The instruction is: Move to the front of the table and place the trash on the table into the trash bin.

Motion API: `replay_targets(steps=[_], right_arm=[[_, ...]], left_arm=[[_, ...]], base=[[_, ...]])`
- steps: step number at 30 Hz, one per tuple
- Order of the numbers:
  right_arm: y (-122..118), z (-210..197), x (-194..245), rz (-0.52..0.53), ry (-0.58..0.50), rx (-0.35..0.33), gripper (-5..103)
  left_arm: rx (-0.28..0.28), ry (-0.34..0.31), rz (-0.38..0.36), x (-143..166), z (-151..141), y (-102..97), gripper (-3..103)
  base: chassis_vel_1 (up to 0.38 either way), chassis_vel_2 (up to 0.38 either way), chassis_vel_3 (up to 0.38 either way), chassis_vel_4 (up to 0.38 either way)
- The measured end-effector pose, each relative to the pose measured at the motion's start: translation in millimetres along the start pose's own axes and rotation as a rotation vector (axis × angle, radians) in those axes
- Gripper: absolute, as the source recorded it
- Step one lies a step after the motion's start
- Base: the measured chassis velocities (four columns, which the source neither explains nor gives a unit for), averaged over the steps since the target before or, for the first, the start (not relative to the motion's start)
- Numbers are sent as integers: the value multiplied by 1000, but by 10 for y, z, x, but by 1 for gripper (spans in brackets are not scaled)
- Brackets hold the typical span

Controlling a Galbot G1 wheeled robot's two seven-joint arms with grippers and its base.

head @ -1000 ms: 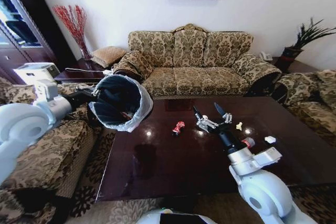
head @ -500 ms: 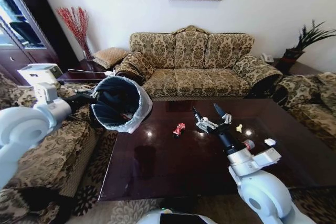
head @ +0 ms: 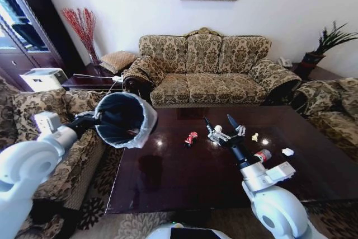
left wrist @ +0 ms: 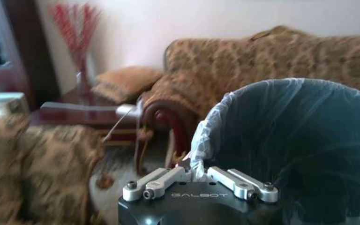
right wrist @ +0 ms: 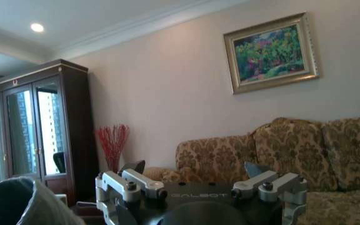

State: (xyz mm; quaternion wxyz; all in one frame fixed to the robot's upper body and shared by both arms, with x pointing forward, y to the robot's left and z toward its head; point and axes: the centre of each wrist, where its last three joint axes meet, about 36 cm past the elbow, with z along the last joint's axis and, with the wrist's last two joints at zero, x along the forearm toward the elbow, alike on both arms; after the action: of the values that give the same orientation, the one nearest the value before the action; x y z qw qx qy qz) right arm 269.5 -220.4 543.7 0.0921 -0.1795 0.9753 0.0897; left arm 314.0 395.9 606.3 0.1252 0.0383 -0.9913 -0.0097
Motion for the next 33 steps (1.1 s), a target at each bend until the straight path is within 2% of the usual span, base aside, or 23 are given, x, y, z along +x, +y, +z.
replay_targets(steps=[4,8,10,11,14,15,18,20,21,23,26,31,33], right_arm=[[40,54,50,33,4,47,100],[2,131,27,64,32,87,100],[-33,171,1,76,50,101,100],[-120,249,-67,101,87,107,100],[-252,381,-186,158,146,78,100],[-252,381,-186,158,146,78,100],[-399,713,-352,197,221,18,100],[-417,758,-374,198,229,13,100],[-513,968,-512,201,261,-1,100],[-524,992,-531,203,264,-3,100],[-625,1225,-770,239,299,-22,100],[-625,1450,-1029,253,347,-44,100],[-547,1709,-1224,262,401,-80,100]], left_arm=[[61,17,-66,95,271,28,1],[64,4,-75,136,324,14,1],[54,-4,-71,150,326,3,1],[31,-22,-60,172,306,-32,1],[-8,-66,-37,176,255,-115,1],[-8,-66,-37,176,255,-115,1],[-17,-99,5,199,237,-213,1],[-16,-101,8,200,240,-219,1],[-16,-102,21,194,261,-243,1],[-16,-101,25,191,265,-250,1],[-24,-106,75,134,252,-304,1],[-31,-103,88,136,270,-309,1],[-44,-102,87,139,277,-309,1]], base=[[0,0,0,0],[0,0,0,0],[0,0,0,0],[0,0,0,0],[0,0,0,0],[0,0,0,0],[0,0,0,0],[0,0,0,0],[0,0,0,0],[0,0,0,0],[0,0,0,0],[0,0,0,0],[0,0,0,0]])
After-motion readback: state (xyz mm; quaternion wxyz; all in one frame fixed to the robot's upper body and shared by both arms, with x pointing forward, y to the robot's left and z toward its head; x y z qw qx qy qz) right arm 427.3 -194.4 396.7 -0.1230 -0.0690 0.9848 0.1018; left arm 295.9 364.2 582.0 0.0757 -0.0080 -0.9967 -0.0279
